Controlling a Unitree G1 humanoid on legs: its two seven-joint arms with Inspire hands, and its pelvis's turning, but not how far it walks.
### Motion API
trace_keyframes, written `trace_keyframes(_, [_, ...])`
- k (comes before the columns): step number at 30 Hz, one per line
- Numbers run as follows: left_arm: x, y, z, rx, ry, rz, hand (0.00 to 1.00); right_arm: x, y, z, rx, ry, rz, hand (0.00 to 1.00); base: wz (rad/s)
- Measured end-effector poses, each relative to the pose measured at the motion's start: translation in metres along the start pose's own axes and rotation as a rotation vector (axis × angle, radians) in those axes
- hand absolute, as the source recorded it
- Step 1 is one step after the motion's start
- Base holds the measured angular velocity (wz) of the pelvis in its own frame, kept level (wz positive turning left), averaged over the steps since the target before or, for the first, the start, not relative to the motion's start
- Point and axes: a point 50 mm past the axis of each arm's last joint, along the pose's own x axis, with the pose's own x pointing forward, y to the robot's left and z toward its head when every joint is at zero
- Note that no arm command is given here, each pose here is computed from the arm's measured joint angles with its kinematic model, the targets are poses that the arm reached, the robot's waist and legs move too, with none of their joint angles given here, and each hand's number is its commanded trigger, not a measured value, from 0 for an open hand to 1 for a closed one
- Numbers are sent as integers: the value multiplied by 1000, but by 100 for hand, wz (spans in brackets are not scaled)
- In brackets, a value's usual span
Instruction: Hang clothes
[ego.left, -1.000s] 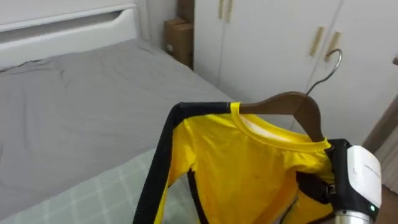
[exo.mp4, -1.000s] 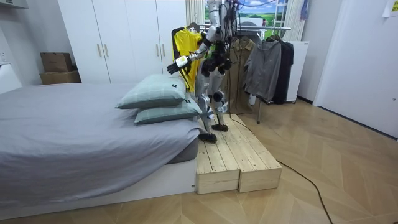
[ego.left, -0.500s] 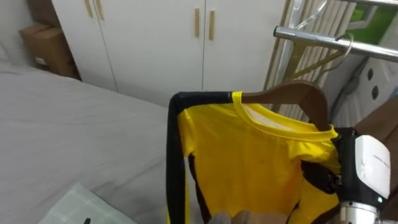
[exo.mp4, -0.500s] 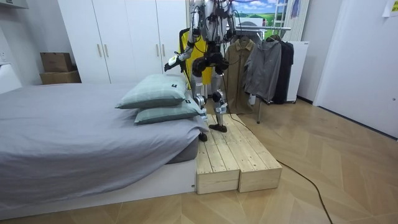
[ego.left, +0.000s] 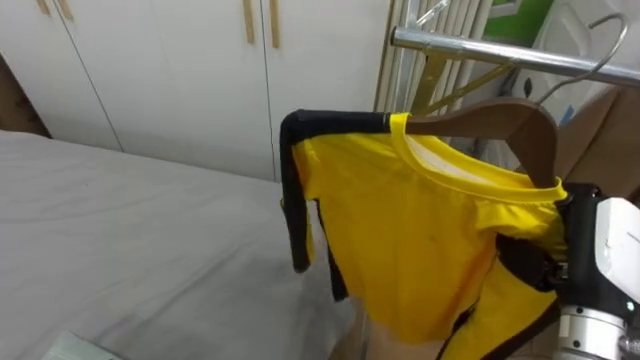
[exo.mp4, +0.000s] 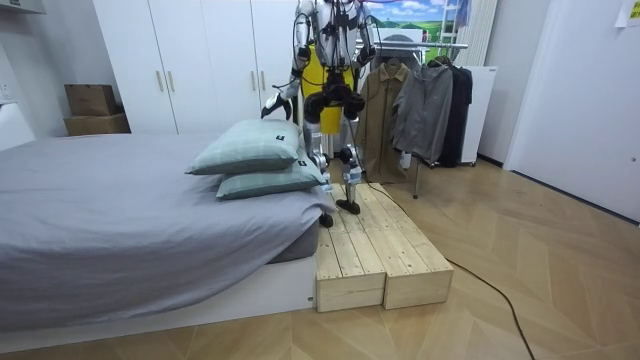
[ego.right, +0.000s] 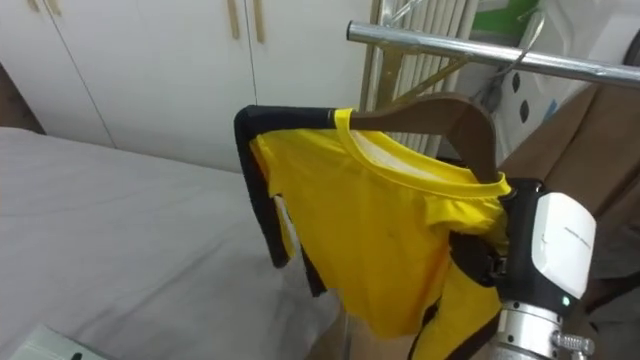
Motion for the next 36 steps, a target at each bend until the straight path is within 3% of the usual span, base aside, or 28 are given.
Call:
trace_keyframes(22, [-15, 3, -34, 58, 85, 41, 0, 9, -15, 13, -37, -94, -15, 100, -6])
trace_keyframes(36, [-17, 9, -41, 103, 90, 65, 0, 17, -32, -7, -28, 6, -75, 100, 1])
